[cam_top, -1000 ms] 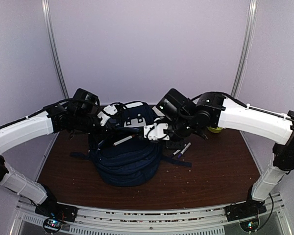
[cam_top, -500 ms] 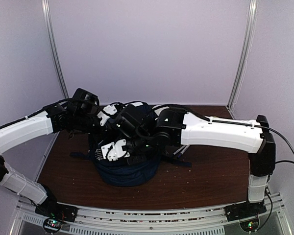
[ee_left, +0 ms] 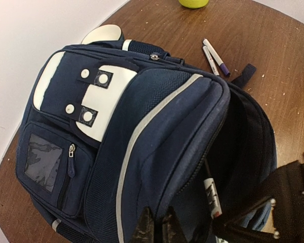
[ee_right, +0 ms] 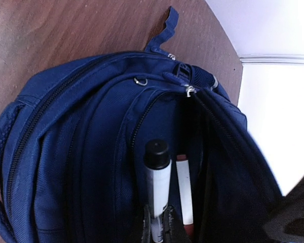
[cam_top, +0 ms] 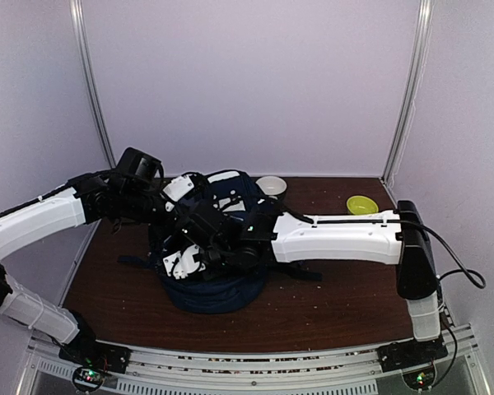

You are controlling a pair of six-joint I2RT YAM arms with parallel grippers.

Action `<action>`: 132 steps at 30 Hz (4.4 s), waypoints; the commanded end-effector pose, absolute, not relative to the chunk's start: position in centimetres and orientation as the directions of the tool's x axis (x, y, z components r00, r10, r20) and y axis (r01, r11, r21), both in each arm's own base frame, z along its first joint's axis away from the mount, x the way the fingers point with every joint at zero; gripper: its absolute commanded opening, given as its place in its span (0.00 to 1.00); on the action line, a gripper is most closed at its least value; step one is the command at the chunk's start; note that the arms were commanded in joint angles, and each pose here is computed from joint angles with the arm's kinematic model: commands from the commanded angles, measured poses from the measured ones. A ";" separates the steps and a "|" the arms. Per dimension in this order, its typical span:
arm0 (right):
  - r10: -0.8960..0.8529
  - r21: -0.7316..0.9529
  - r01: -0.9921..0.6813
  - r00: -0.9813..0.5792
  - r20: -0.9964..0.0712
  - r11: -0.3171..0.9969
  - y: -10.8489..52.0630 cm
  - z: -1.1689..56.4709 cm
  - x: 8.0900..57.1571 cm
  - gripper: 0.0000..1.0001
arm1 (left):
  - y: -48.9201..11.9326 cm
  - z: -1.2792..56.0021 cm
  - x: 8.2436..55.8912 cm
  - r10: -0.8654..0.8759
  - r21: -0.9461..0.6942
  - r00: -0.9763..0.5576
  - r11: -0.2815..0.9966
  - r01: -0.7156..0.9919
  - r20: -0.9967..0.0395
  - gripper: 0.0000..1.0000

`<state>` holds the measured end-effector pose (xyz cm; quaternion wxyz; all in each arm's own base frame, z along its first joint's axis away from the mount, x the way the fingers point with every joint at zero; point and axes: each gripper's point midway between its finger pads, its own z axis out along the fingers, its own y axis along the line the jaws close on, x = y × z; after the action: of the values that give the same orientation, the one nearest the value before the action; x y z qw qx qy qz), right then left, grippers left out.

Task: Pack the student bag
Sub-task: Place the pen in the upper front pocket of the bag, then pick up the pen from the center of the board.

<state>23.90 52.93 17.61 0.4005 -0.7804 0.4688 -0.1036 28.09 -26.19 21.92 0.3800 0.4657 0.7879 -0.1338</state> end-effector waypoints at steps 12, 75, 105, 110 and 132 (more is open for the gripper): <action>-0.893 -0.838 -0.491 0.450 -0.009 -0.239 52.3 11.6 32.1 0.02 | -26.8 26.2 28.2 0.541 0.126 -0.223 0.534 0.836 -0.811 0.00; -0.999 -0.269 -0.963 0.017 -0.042 -0.005 21.1 8.3 35.7 0.27 | -25.5 24.2 30.2 0.570 0.143 -0.302 0.605 0.783 -0.764 0.00; -0.977 -0.156 -0.966 0.197 0.086 -0.208 21.9 3.3 35.8 0.25 | -25.7 24.2 30.1 0.569 0.136 -0.300 0.598 0.790 -0.766 0.00; -0.972 -0.122 -0.967 0.213 0.095 -0.223 21.6 3.0 34.9 0.23 | -25.8 24.2 30.1 0.570 0.135 -0.300 0.597 0.790 -0.764 0.00; -0.964 -0.126 -0.960 0.237 0.117 -0.251 21.3 4.1 33.9 0.27 | -25.9 23.9 30.1 0.573 0.129 -0.304 0.593 0.795 -0.761 0.00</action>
<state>34.43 21.66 2.90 0.0191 -0.7786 0.6229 -0.0735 28.84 -25.38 21.32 0.3664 0.4450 0.8068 -0.1293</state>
